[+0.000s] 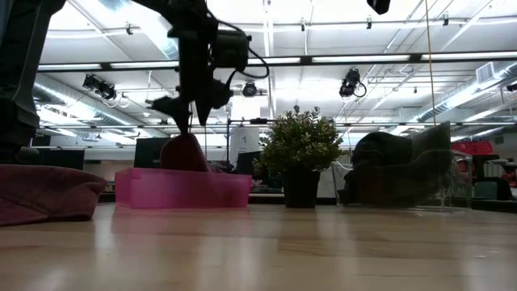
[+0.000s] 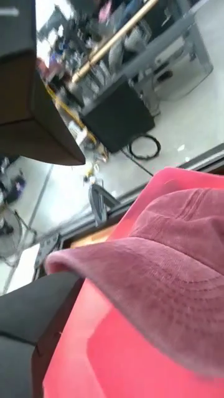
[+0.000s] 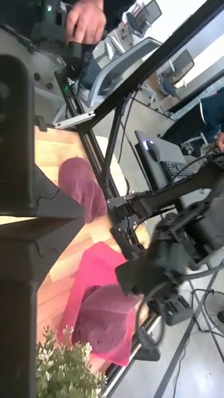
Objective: Pick & Place hat
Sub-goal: Put the right red cap into the red bin, then put the red cap into the red bin
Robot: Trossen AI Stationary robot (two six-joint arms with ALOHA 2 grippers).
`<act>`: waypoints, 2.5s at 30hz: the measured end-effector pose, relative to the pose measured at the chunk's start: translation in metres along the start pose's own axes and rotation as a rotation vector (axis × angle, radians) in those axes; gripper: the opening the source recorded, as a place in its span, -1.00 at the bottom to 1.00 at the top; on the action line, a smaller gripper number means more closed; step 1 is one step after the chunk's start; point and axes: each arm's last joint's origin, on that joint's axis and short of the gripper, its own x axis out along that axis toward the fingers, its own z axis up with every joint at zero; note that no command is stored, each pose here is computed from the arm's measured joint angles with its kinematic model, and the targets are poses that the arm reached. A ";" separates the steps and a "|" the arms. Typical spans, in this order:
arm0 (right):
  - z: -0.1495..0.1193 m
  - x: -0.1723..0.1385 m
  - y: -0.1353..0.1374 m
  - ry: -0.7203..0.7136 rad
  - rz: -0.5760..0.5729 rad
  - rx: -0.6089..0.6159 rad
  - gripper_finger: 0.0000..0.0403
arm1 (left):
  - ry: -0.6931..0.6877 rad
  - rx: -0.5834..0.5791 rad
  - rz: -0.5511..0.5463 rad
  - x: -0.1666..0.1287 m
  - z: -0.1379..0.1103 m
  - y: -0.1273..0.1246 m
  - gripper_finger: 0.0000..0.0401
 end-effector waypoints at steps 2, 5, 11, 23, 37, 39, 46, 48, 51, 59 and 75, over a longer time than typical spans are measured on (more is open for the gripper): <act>0.000 0.000 0.000 0.001 0.003 0.000 -0.98 | -0.017 -0.035 -0.023 -0.011 -0.003 0.006 0.46; 0.000 0.000 0.000 0.002 0.003 -0.002 -0.98 | -0.065 -0.067 -0.093 -0.030 -0.010 0.014 0.46; -0.001 0.000 0.000 0.007 0.002 -0.014 -0.98 | -0.197 -0.152 -0.268 -0.068 -0.023 0.025 0.46; -0.001 0.000 0.000 0.014 -0.003 0.003 -0.92 | -0.302 -0.566 -0.812 -0.117 -0.013 0.000 0.46; -0.018 0.011 -0.009 0.075 -0.026 0.014 -0.84 | -0.062 -0.985 -0.885 -0.154 0.007 -0.045 0.46; -0.023 0.014 -0.011 0.094 -0.032 0.017 -0.84 | -0.048 -1.034 -0.867 -0.157 0.008 -0.048 0.46; -0.029 0.017 -0.013 0.120 -0.010 0.015 -0.84 | -0.060 -1.183 -0.727 -0.173 0.010 -0.065 0.46; -0.029 0.017 -0.013 0.121 -0.003 0.011 -0.84 | -0.094 -1.233 -0.662 -0.180 0.010 -0.073 0.46; -0.029 0.017 -0.012 0.125 0.011 -0.009 -0.84 | -0.120 -1.226 -0.636 -0.189 0.010 -0.083 0.45; -0.026 0.017 -0.011 0.102 0.023 -0.035 -0.84 | 0.029 -1.264 -0.592 -0.172 0.003 -0.128 0.35; -0.025 0.017 -0.011 0.092 0.025 -0.019 -0.84 | 0.183 -1.510 -0.818 -0.104 -0.054 -0.181 0.32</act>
